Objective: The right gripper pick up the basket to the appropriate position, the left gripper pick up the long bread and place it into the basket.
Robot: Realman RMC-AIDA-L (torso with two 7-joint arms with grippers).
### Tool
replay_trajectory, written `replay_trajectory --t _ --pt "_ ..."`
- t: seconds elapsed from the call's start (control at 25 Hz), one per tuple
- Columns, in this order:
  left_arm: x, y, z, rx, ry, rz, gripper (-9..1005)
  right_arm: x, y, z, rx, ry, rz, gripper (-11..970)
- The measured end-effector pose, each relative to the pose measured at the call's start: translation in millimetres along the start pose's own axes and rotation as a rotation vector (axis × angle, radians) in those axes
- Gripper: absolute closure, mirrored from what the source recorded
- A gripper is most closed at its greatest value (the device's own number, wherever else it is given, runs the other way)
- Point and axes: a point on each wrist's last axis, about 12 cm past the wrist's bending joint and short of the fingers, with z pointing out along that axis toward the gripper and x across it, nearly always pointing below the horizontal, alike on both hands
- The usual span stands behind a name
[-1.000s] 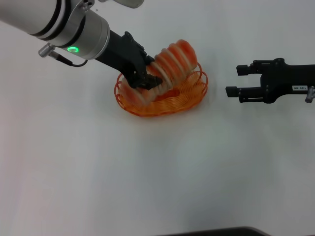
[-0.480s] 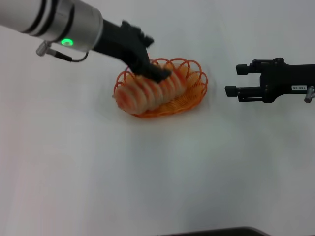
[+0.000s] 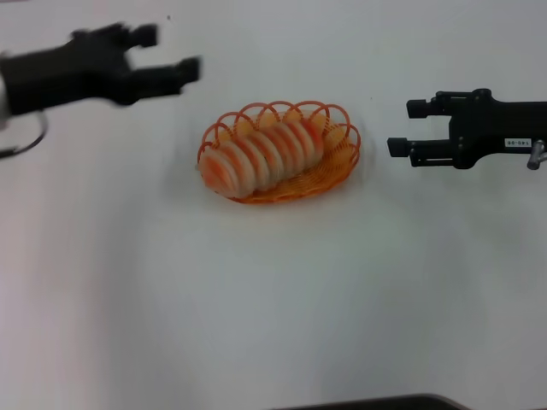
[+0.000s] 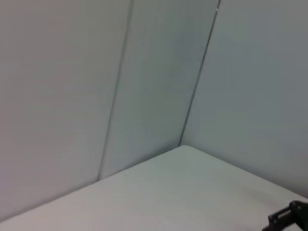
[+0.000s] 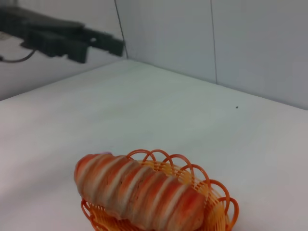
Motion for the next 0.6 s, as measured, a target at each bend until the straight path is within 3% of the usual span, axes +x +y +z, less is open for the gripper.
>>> replay_trajectory --t 0.16,0.28,0.4,0.6 --pt "40.4 0.7 -45.3 0.006 0.015 -0.022 73 2.7 0.9 -1.1 0.004 0.005 0.003 184" --pt "71.1 -4.1 -66.2 0.019 0.057 -0.033 73 3.9 1.2 -1.4 0.003 0.013 0.002 184" --pt "93.6 -6.5 -74.2 -0.001 0.095 -0.051 73 5.3 1.2 -1.6 0.000 0.029 -0.002 184" --pt "111.8 -10.6 -73.0 -0.004 0.126 -0.062 73 6.0 1.1 -0.6 -0.003 0.044 -0.009 184"
